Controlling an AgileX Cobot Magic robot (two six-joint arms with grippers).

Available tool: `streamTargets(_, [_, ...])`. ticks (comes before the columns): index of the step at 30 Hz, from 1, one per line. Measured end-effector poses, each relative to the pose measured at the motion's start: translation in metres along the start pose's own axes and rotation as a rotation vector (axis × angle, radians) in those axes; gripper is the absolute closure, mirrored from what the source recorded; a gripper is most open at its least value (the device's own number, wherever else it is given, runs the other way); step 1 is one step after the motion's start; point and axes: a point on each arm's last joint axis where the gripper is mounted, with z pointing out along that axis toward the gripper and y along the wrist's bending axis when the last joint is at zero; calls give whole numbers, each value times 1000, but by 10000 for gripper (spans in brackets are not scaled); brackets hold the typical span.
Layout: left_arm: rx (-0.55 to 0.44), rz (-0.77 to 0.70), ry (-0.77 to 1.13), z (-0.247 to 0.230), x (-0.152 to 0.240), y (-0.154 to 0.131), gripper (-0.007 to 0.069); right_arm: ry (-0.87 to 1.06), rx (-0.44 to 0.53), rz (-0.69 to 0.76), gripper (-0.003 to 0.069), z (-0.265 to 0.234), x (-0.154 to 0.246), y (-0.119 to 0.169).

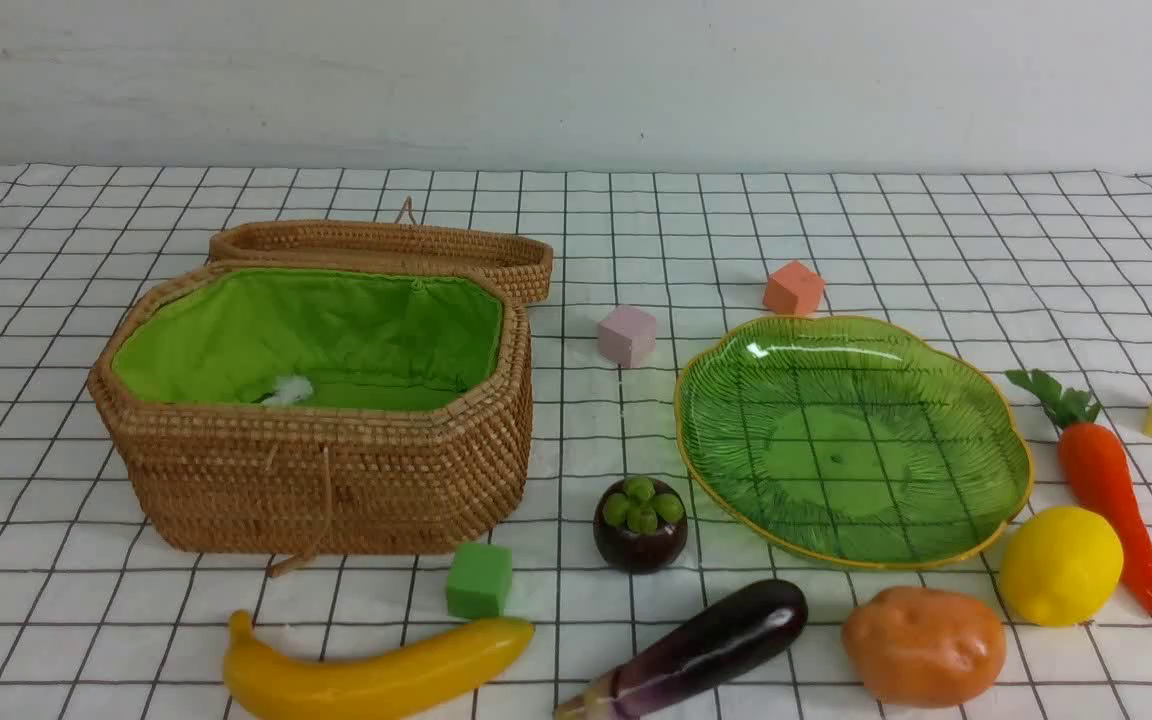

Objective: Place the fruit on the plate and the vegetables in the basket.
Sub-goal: Use the left arm to grab a banana and put it into the right plate

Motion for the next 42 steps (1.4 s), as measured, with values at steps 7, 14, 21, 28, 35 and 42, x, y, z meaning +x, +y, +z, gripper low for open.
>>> streamTargets(7, [0,0,0,0,0,0,386,0,0,0,416,0,0,0])
streamTargets(14, [0,0,0,0,0,0,386,0,0,0,416,0,0,0])
streamTargets(21, [0,0,-1,0,0,0,386,0,0,0,416,0,0,0])
streamTargets(28, [110,-348,-175,-2,-17,-7,386,0,0,0,415,0,0,0])
streamTargets(35, [222,-890,-436,-10,-41,-1,386,0,0,0,416,0,0,0])
streamTargets(42, [169,-795,-589,-16,-51,7,431,0,0,0,416,0,0,0])
